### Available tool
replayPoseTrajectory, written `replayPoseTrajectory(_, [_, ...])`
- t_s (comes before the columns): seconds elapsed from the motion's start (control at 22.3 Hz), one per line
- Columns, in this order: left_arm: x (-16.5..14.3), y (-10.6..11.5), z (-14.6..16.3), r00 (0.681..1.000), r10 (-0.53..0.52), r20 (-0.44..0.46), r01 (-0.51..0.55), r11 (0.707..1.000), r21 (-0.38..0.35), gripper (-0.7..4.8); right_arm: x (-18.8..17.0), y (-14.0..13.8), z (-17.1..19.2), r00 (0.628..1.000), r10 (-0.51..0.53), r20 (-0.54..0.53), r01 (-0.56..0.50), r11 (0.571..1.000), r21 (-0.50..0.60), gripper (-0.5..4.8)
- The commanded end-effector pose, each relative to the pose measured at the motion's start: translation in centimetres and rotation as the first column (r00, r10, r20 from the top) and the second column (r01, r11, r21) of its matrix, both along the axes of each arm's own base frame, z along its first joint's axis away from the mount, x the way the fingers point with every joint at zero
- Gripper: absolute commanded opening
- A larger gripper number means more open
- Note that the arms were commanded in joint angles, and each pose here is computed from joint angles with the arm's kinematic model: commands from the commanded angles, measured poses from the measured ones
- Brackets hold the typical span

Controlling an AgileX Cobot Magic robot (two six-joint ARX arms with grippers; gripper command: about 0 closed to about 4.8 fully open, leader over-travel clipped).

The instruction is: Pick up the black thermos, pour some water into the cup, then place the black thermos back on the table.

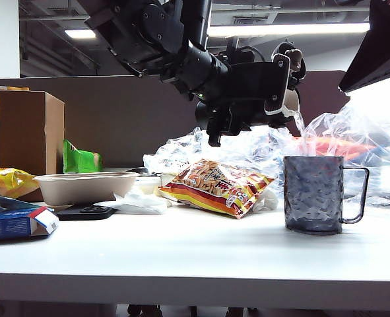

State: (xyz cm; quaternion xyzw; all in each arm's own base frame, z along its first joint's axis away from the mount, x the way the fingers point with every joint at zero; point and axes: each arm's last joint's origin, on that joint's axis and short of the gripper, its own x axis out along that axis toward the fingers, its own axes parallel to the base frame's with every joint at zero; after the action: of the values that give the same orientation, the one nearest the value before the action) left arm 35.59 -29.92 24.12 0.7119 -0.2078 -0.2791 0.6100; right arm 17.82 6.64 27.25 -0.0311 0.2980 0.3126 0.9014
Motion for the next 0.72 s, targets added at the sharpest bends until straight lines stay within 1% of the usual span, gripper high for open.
replayPoseTrajectory(0.04, [0.08, -0.31, 3.11, 0.992, -0.008, 0.122, 0.019, 0.996, -0.092, -0.06, -0.02, 0.03, 0.26, 1.0, 0.009, 0.017, -0.009, 1.0, 0.006, -0.06])
replayPoseTrajectory(0.31, [0.13, -0.44, 3.62, 0.989, -0.031, 0.145, 0.042, 0.996, -0.08, -0.06, -0.02, 0.03, 0.26, 1.0, 0.01, 0.019, -0.01, 1.0, 0.004, -0.06])
replayPoseTrajectory(0.4, [0.13, -0.44, 3.62, 0.983, -0.036, 0.181, 0.044, 0.998, -0.036, -0.06, -0.03, 0.03, 0.26, 1.0, 0.01, 0.019, -0.01, 1.0, 0.004, -0.06])
replayPoseTrajectory(0.49, [0.13, -0.44, 3.62, 0.98, -0.039, 0.193, 0.044, 0.999, -0.021, -0.06, -0.03, 0.03, 0.26, 1.0, 0.01, 0.019, -0.01, 1.0, 0.004, -0.06])
replayPoseTrajectory(0.72, [0.15, -0.43, 3.61, 0.98, -0.038, 0.194, 0.043, 0.999, -0.02, -0.06, -0.03, 0.03, 0.26, 1.0, 0.01, 0.019, -0.01, 1.0, 0.004, -0.06])
